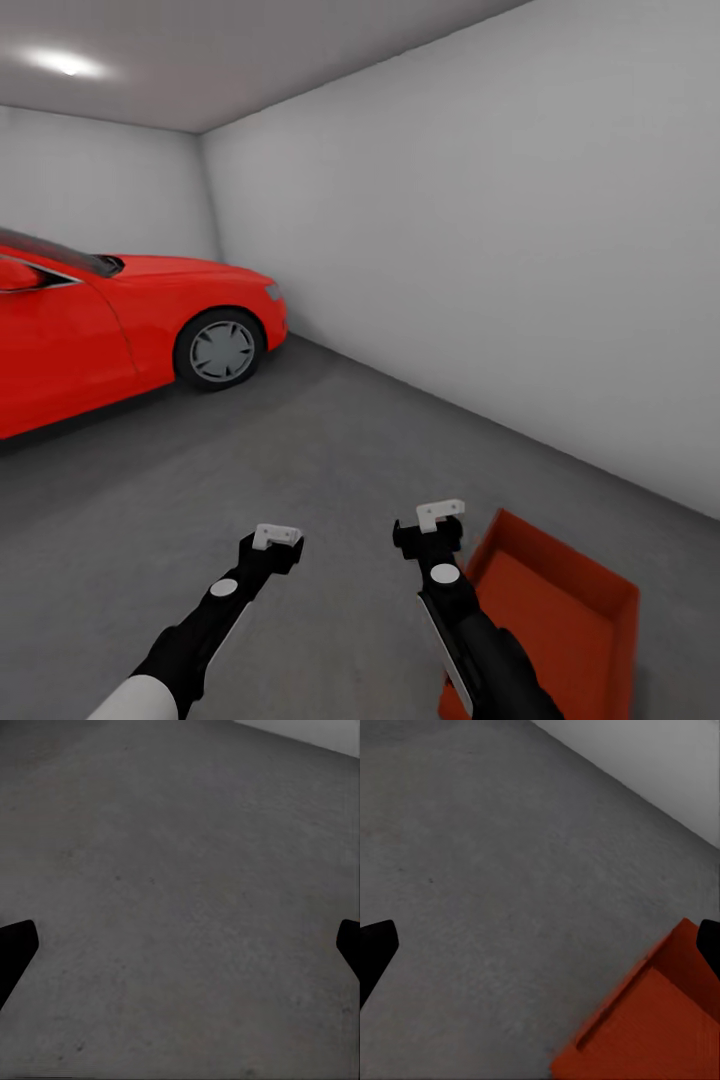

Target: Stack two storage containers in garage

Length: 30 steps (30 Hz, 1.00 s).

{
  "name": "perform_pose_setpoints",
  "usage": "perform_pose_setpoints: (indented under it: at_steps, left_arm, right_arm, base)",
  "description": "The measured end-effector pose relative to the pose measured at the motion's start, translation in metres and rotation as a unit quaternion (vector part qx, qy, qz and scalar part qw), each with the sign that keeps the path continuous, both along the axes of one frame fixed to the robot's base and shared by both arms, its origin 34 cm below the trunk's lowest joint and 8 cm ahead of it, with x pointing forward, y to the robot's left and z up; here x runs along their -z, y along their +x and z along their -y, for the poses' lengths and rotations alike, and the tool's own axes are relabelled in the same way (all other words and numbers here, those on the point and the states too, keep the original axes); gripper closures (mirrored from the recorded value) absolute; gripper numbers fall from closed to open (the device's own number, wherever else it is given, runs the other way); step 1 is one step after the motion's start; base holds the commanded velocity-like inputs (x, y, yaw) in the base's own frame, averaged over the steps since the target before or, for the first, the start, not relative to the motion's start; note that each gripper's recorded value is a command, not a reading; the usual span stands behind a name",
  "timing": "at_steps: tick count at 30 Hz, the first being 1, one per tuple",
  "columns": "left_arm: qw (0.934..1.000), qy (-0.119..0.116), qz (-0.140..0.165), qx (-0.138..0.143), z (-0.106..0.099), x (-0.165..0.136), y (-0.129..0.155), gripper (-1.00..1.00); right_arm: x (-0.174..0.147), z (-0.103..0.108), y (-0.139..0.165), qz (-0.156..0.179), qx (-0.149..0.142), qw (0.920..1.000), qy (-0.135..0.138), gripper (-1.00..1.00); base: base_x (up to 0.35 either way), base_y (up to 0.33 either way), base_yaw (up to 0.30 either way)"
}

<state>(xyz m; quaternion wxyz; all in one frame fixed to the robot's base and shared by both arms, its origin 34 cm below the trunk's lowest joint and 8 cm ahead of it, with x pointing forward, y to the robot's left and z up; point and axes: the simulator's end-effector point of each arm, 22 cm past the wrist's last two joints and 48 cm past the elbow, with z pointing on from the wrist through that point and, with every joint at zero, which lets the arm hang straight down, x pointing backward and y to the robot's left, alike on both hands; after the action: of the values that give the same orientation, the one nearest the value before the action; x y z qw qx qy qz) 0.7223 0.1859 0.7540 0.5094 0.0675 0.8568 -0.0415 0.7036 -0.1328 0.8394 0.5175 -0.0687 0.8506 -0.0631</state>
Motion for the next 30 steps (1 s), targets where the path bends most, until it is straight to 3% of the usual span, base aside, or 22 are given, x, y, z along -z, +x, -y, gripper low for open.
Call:
perform_pose_setpoints:
  at_steps: [14, 30]
  left_arm:
    - [1.0, -0.002, -0.005, 0.007, 0.0034, 0.0034, -0.0022, -1.0]
    - [0.9999, -0.001, -0.011, 0.007, 0.0035, 0.0059, -0.0033, -1.0]
  right_arm:
    - [0.0011, 0.0005, -0.0001, -0.001, 0.001, 1.0, 0.0, -1.0]
    - [0.0025, 0.0005, -0.0002, -0.003, 0.0, 1.0, 0.0, -1.0]
  base:
    - [0.272, 0.228, 0.277]
    - [0.034, 0.306, 0.277]
